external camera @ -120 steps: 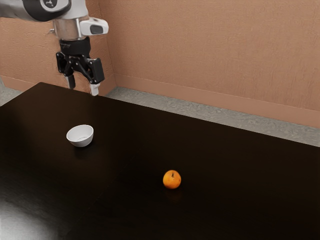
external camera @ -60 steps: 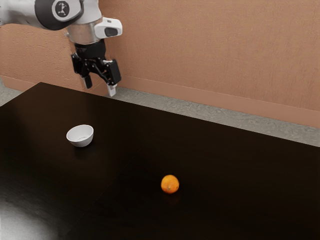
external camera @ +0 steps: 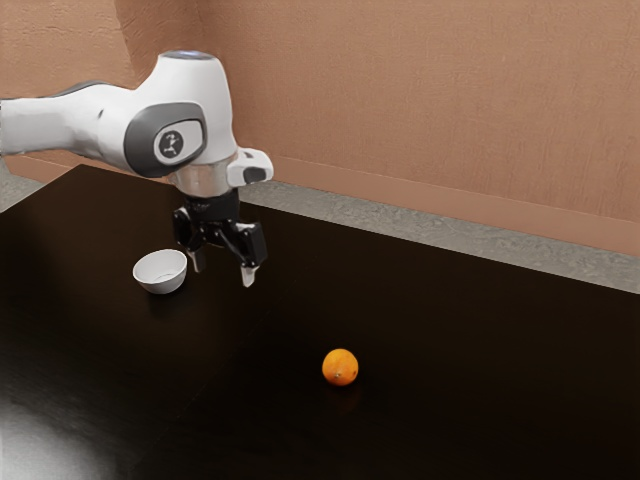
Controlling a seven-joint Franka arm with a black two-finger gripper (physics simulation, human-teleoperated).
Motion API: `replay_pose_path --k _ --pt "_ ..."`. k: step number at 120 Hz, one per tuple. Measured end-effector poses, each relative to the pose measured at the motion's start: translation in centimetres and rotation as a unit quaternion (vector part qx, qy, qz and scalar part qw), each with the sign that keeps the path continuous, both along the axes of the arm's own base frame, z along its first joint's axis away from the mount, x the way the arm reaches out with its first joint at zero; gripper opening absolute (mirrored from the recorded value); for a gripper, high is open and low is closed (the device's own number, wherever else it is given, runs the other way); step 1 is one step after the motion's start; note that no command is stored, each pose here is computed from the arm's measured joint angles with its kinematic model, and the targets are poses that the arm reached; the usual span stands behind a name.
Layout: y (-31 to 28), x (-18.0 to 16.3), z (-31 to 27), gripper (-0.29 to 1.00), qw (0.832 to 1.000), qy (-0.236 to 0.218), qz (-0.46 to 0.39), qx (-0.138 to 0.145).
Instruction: Place the pear in the bowl.
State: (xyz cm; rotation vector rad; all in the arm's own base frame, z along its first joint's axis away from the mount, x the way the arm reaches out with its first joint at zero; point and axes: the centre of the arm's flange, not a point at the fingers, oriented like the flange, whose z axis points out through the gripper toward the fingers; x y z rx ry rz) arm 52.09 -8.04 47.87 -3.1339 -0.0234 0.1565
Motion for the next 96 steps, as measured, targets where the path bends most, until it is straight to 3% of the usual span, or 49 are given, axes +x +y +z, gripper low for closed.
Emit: replay_pose_path --k 55,81,96 --pt "-2.7 1.0 -8.3 0.70 0.998 -0.014 0.046 -0.042" --pt "-12.1 -0.3 -12.7 0.70 0.999 0.000 -0.004 -0.053" --pt "-13.1 -0.1 -14.4 0.70 0.998 0.001 0.004 -0.058"
